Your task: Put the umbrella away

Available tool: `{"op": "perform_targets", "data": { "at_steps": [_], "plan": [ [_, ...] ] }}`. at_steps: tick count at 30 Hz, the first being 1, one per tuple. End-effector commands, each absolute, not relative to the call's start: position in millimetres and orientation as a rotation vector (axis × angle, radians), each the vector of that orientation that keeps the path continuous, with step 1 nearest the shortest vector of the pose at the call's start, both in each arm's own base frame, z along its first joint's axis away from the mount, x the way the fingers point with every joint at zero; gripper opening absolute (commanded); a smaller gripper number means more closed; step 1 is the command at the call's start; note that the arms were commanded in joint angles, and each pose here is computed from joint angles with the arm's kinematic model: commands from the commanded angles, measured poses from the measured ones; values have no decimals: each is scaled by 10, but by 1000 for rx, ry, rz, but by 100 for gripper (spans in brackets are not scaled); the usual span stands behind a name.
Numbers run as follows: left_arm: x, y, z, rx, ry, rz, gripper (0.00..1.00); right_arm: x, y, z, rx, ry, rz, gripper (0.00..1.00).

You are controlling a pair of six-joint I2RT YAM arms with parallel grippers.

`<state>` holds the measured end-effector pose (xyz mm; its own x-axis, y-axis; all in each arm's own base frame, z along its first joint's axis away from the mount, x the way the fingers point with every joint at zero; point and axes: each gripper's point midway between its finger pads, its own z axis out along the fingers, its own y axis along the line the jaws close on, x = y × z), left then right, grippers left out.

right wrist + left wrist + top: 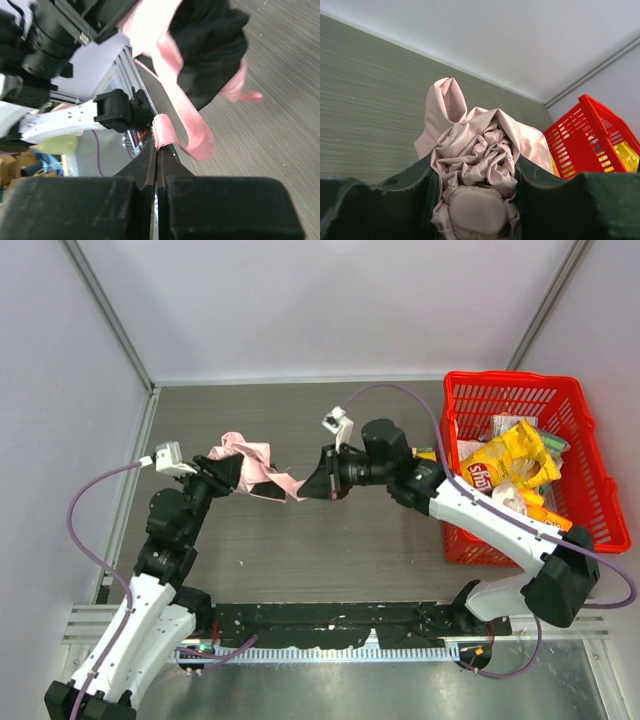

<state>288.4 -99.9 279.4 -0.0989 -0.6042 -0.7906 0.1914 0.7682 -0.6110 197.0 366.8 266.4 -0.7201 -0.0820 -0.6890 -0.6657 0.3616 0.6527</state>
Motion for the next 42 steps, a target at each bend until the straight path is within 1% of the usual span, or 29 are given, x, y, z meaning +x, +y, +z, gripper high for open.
{"op": "perform_targets", "data": {
  "at_steps": [1,6,12,17,24,30,38,42],
  "plan": [
    [2748,-1006,3031,-241,1426,-695,0,1897,3520,3086,-658,2026,1568,1],
    [2705,-958,3013,-236,1422,-668,0,1823,3478,3333,-681,1971,1672,1],
    [2718,-971,2978,-208,1442,-648,0,1734,3492,3877,-657,1777,1859,1],
    [2713,-995,2922,-184,1449,-648,0,1859,3435,4117,-630,1702,1854,1],
    [2511,-1156,3001,-117,1371,-787,0,2091,3440,4165,-648,1672,1815,1],
    [2324,-1020,3126,-227,1209,-876,0,2260,3391,4245,-651,1654,1766,1],
    [2223,-593,3231,-397,1077,-767,0,2229,3269,4127,-590,1692,1717,1],
    [2212,-510,3334,-384,1047,-700,0,2343,3152,3734,-442,1851,1574,2]
  ]
}}
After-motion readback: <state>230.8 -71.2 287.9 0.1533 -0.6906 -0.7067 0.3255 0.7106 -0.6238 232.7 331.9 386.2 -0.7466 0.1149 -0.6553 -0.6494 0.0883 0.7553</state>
